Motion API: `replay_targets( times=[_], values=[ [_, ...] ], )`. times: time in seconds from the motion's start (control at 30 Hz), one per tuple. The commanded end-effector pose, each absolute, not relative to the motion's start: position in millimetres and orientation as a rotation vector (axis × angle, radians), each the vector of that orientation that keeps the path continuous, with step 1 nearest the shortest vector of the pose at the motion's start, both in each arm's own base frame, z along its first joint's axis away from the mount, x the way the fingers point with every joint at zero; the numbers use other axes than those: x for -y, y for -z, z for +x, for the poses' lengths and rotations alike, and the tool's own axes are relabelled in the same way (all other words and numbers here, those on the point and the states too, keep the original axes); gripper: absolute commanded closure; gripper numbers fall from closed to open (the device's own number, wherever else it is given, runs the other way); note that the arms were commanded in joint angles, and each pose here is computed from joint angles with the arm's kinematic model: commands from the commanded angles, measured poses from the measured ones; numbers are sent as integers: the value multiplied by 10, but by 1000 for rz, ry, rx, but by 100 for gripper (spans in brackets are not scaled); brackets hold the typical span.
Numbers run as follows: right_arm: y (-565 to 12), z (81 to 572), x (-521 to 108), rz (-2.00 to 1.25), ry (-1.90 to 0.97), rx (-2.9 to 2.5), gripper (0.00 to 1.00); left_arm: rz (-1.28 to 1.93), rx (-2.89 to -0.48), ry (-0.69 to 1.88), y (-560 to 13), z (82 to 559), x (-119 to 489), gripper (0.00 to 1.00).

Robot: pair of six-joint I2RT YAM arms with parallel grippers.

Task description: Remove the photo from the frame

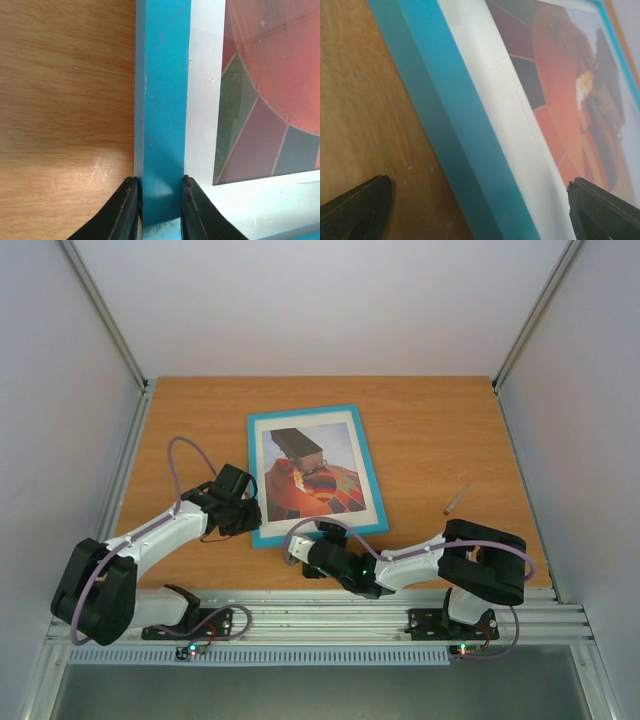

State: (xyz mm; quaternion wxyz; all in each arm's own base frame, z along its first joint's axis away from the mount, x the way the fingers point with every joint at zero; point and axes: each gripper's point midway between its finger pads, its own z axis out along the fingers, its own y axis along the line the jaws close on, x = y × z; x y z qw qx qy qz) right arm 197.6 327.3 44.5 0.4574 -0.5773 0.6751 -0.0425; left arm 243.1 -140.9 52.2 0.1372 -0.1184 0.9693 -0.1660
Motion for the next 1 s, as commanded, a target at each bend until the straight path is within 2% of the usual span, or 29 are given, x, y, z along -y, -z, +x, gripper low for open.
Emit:
replay_targets(
  times=[0.0,0.17,0.8,0.97],
  values=[
    [-690,2148,-3374,-1328,217,-1556,5,-318,-2690,616,-877,2620,1567,100],
    [-710,2213,-3429,-1317,291,-1498,8,-318,-2689,639,-901,2602,1588,100],
    [-775,2306,-3529,-1271,338,-1467,36,-398,-2653,689,-926,2549,1574,100],
    [-885,2303,-3522,-1282,345,-1469,49,-436,-2588,692,-1107,2580,1525,100]
  ],
)
